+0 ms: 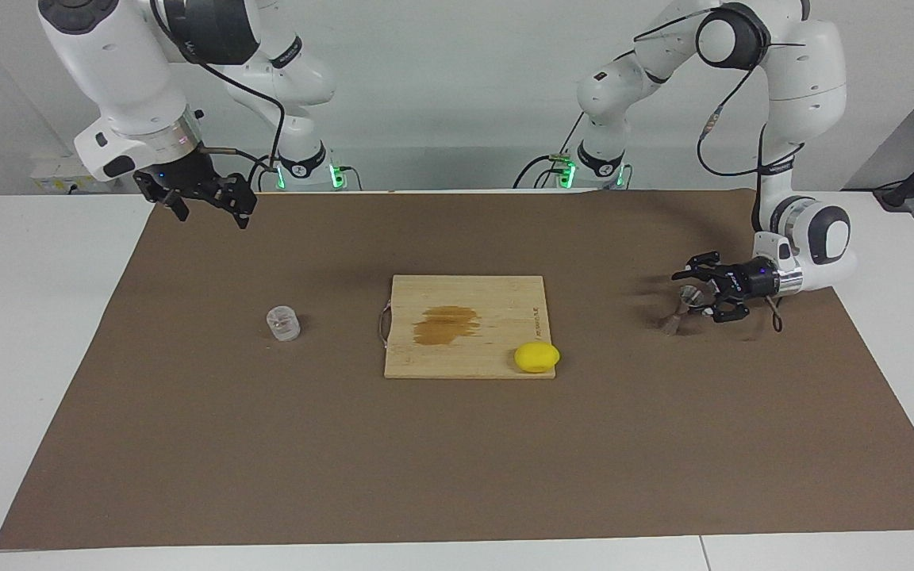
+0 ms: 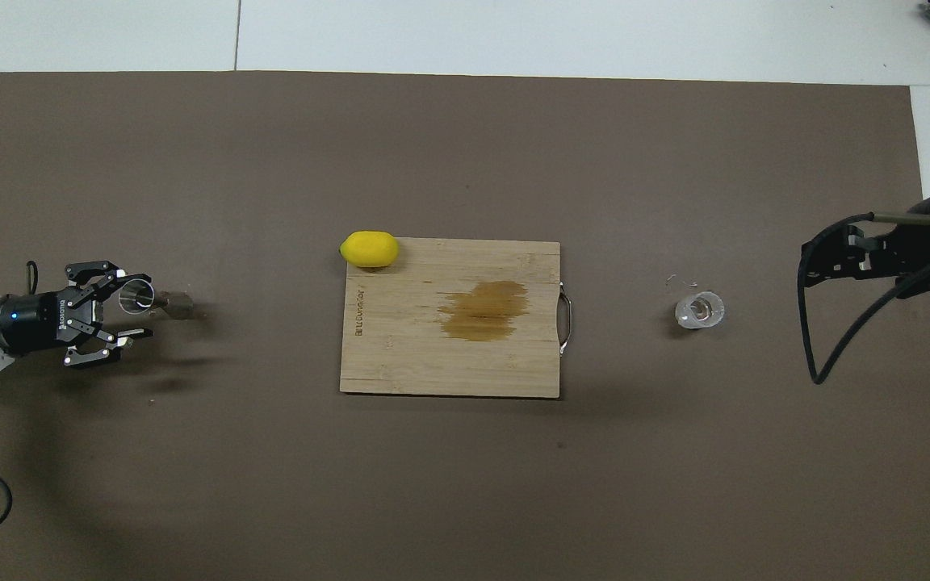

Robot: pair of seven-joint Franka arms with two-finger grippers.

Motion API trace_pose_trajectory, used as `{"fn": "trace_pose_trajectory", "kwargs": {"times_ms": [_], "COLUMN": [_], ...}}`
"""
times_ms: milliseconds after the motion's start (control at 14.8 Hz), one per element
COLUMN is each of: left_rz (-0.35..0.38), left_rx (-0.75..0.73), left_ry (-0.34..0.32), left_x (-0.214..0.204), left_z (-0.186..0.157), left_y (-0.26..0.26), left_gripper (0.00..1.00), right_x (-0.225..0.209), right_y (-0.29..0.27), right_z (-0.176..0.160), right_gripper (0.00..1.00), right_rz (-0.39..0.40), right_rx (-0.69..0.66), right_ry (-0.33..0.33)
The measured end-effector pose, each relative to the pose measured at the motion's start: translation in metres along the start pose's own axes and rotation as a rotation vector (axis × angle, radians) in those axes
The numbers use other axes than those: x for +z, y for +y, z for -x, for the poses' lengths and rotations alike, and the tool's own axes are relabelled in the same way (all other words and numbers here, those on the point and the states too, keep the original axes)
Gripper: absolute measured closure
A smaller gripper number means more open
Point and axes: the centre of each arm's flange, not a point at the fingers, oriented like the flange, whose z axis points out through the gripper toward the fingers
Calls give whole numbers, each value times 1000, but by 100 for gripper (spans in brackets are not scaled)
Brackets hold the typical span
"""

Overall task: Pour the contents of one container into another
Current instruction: 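Close the left gripper on the metal cup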

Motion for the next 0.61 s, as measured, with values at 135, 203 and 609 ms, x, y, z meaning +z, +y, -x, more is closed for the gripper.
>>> {"fn": "trace_pose_trajectory", "kwargs": {"times_ms": [135, 203, 609], "left_rz": [-2, -4, -9], "left_rx": [0, -1, 0], "left_ry": [0, 0, 1], "left_x": [-1, -2, -4], "left_z": [0, 0, 0], "left_y": [0, 0, 0], "left_gripper": [20, 22, 28], "right_x": [0, 0, 0], "right_y": [0, 0, 0], "right_z": [0, 0, 0], "right_gripper": [0, 0, 0], "right_rz": [0, 0, 0], "right_rx": [0, 0, 0], "right_ry": [0, 0, 0]}}
